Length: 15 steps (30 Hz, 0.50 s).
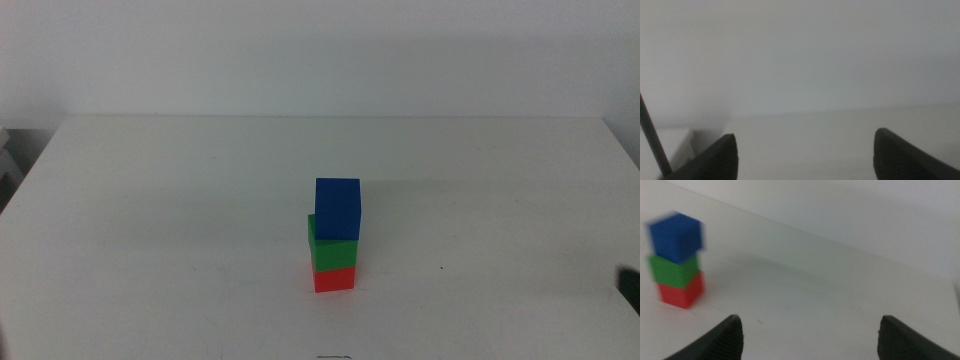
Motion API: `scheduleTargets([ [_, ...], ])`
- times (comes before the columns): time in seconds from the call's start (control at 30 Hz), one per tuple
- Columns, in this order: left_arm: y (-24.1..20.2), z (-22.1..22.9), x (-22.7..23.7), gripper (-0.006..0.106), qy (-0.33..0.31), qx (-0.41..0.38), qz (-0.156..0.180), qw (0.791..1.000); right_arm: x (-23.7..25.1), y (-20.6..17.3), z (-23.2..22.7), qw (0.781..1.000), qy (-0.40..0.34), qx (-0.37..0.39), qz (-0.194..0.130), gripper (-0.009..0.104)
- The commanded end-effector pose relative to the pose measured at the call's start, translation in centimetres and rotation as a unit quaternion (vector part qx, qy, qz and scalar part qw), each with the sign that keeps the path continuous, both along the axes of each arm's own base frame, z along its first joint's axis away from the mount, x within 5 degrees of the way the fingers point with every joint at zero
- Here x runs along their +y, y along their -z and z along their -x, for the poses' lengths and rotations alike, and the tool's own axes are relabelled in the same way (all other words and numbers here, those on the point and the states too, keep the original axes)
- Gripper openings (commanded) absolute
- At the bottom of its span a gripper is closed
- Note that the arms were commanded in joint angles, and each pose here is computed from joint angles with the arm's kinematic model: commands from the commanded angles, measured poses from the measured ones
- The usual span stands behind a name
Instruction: Stack red cubes first, then green, then blue cubes in a specific spot.
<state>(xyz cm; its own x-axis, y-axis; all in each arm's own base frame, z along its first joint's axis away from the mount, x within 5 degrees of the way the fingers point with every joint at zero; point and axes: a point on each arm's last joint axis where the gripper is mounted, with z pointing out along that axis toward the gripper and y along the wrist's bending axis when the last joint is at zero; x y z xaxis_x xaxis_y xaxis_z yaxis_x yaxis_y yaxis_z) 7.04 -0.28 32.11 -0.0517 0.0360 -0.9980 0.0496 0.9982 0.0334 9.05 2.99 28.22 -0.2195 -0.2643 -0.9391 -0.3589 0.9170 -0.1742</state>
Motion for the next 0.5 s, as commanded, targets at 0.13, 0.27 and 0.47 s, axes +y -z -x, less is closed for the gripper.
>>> scheduleTargets([
  [0.13, 5.5, 0.4, -0.2, 0.092, 0.011, -0.051, 0.029, 0.998, -2.4, 4.0, 2.6, 0.990, 0.122, -0.065, -0.034, 0.073],
  [0.27, 8.4, 0.8, -0.2, 0.092, 0.013, -0.058, 0.039, 0.997, -3.0, 6.3, 3.6, 0.982, 0.163, -0.086, -0.034, 0.073],
  [0.47, 11.6, 1.2, -0.1, 0.092, 0.013, -0.062, 0.041, 0.997, -3.1, 8.9, 3.8, 0.982, 0.171, -0.080, -0.031, 0.073],
])
